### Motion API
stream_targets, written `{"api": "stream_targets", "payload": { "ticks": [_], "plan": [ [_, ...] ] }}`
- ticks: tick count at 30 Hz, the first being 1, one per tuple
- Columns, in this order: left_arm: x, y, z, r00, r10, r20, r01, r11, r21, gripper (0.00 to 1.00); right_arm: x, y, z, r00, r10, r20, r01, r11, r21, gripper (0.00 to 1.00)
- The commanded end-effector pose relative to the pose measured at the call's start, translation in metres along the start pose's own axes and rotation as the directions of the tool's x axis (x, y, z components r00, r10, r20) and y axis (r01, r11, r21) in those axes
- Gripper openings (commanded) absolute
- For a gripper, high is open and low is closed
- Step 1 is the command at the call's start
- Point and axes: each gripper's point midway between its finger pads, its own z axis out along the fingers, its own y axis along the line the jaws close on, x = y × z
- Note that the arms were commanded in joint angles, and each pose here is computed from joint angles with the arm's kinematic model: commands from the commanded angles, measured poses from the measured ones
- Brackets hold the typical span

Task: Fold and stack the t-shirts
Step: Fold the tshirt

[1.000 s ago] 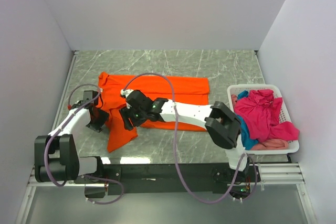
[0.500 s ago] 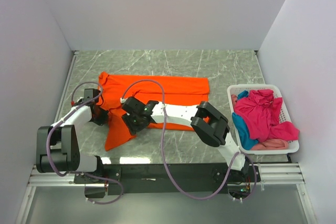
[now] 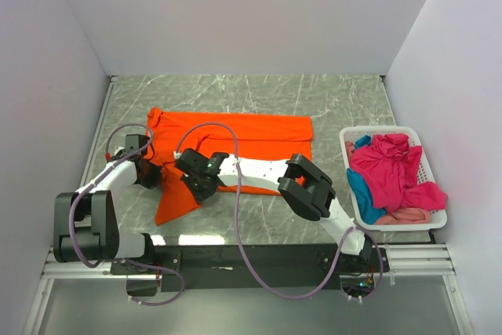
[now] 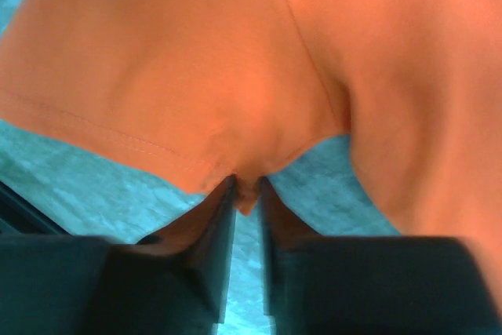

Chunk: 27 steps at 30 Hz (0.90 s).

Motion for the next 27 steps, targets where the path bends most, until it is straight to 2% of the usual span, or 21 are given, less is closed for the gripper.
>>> {"api": "stream_targets", "payload": {
  "ticks": [1, 2, 4, 11, 20, 27],
  "plan": [
    [0.014, 0.042, 0.005, 1.0, 0.01, -0.024, -0.013, 0.989, -0.148, 0.01, 0.003, -0.003, 0.001, 1.0, 0.003, -0.017, -0.002, 0.999, 0.049, 0.21],
    [0.013, 0.042, 0.005, 1.0, 0.011, -0.02, -0.014, 0.988, -0.154, 0.01, 0.002, -0.006, -0.003, 1.0, 0.01, -0.008, -0.01, 0.998, 0.065, 0.1],
    [0.01, 0.045, 0.006, 1.0, 0.011, -0.008, -0.012, 0.983, -0.181, 0.01, 0.01, -0.01, -0.005, 0.999, 0.029, -0.016, -0.028, 0.997, 0.078, 0.0],
    [-0.002, 0.063, 0.002, 0.998, -0.005, 0.055, 0.021, 0.953, -0.302, 0.01, 0.013, -0.005, -0.04, 0.996, 0.09, 0.03, -0.09, 0.996, 0.0, 0.0],
    [-0.006, 0.065, -0.013, 0.998, -0.015, 0.066, 0.035, 0.946, -0.321, 0.01, 0.03, -0.016, -0.045, 0.993, 0.114, -0.014, -0.115, 0.993, -0.035, 0.0],
    [-0.006, 0.079, -0.028, 0.998, -0.014, 0.057, 0.036, 0.911, -0.411, 0.01, 0.028, -0.013, -0.046, 0.993, 0.115, -0.021, -0.116, 0.991, -0.062, 0.0]
  ]
}}
